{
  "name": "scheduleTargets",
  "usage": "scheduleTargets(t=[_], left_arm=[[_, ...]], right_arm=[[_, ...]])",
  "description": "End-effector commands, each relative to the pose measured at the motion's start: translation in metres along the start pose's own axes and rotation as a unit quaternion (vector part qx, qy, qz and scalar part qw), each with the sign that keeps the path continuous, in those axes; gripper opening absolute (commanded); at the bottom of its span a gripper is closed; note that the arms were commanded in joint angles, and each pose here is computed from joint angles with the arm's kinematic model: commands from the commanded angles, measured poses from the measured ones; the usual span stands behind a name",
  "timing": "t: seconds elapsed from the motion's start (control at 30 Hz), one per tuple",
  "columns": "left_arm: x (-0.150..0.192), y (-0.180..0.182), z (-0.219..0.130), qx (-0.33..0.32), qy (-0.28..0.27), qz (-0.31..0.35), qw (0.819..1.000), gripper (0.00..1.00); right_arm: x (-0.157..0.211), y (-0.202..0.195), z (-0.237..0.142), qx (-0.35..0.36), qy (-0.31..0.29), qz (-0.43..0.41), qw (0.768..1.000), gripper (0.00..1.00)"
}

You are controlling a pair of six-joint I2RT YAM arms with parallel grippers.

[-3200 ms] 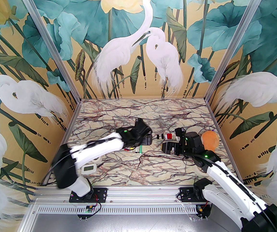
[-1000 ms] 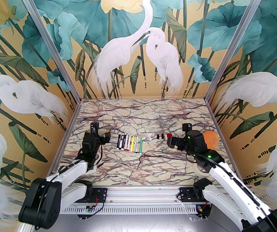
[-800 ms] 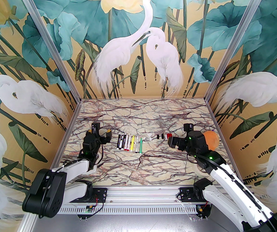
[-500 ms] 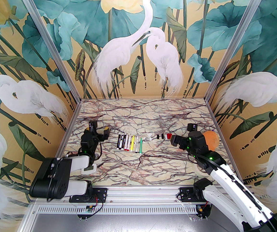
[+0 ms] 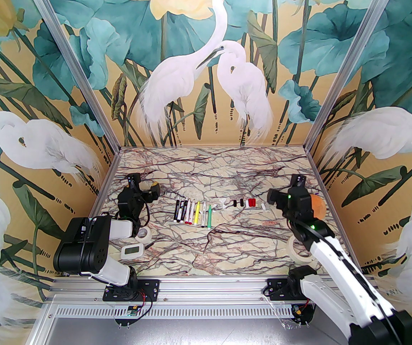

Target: Open the pen caps

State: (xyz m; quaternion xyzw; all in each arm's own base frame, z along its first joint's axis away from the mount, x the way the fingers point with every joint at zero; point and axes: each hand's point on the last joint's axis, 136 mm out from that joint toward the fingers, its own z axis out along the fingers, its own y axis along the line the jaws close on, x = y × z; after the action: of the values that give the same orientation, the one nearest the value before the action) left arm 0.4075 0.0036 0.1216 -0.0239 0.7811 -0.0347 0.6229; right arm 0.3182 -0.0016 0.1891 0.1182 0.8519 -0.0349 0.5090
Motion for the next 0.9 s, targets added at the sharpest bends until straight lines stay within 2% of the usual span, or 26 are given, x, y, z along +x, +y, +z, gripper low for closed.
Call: scheduleTargets(t=[0.0, 0.23, 0.87], left_arm=[[0.006, -0.001, 0.000, 0.006, 0.013, -0.008, 1.000, 1.00], [0.006, -0.001, 0.000, 0.006, 0.014, -0.008, 1.000, 0.99], [0.006, -0.001, 0.000, 0.005, 0.014, -0.007, 1.000, 0.99]], right_arm=[[-0.022, -0.007, 0.017, 0.017, -0.055, -0.020, 0.998, 0.99], [-0.007, -0.013, 0.053, 0.034, -0.064, -0.038, 0.997, 0.99], [0.009, -0.014, 0.103, 0.029, -0.089, -0.044, 0.995, 0.99]])
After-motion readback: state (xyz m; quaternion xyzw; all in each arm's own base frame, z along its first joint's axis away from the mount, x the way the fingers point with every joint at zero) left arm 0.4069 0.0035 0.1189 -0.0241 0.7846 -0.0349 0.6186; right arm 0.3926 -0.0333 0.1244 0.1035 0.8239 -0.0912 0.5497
